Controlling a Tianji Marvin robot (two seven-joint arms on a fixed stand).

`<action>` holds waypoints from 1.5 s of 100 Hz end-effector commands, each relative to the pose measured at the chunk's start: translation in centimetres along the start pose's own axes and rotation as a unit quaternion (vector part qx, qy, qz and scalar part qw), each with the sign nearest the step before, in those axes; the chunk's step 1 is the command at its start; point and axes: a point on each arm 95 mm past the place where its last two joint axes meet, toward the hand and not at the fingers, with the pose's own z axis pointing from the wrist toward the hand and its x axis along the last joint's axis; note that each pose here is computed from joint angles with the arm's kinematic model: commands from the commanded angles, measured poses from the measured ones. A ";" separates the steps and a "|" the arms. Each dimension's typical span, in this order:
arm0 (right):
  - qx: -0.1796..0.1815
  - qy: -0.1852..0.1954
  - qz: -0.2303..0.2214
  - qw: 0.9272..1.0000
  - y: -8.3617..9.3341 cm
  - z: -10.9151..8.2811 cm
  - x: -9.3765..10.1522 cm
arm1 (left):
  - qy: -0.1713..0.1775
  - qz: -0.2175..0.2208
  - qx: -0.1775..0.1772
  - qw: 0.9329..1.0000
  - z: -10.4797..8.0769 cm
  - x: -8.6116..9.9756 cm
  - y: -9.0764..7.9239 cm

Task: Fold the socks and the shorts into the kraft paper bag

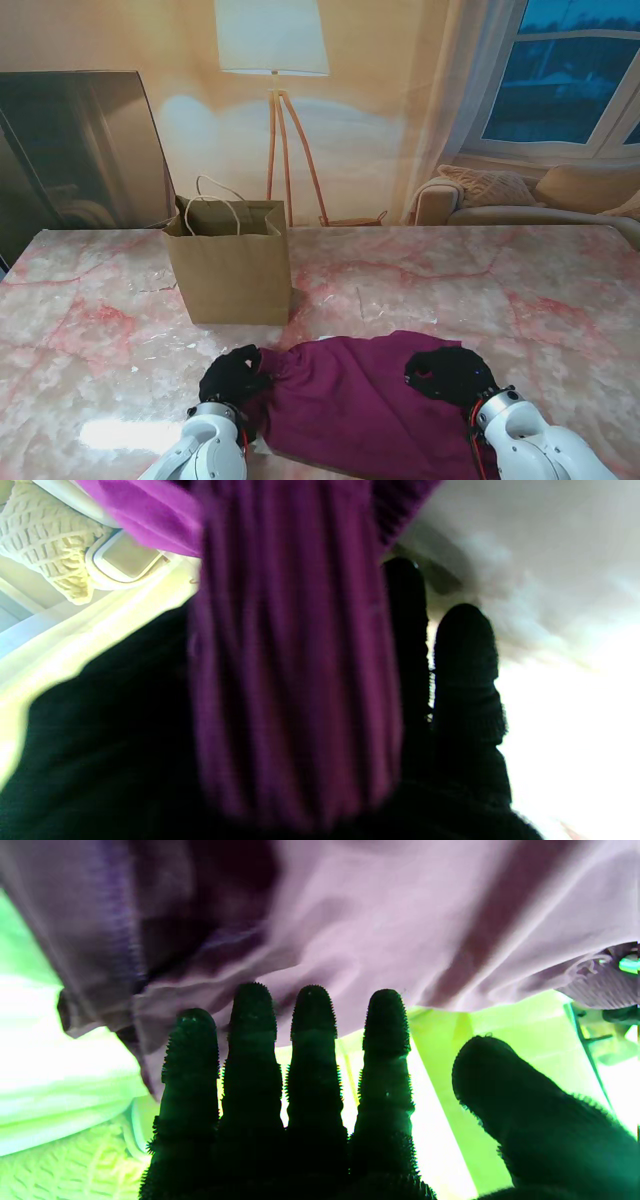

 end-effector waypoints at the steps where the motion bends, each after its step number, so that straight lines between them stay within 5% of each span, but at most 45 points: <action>1: 0.001 -0.003 -0.005 1.000 -0.1 -0.2 0.1 | 0.004 0.003 0.007 1.000 -0.1 -0.1 -0.8; 32: 0.034 0.002 -0.074 0.997 -1.0 0.3 0.3 | 0.016 0.020 0.024 0.999 -0.9 0.1 -3.9; 66: 0.045 0.015 -0.073 0.996 -2.1 1.9 0.9 | 0.034 0.001 0.007 0.999 -2.1 1.9 -5.6; 150: 0.063 0.015 -0.085 0.994 -3.4 2.8 0.6 | 0.120 -0.076 -0.038 0.989 -2.9 10.4 -4.7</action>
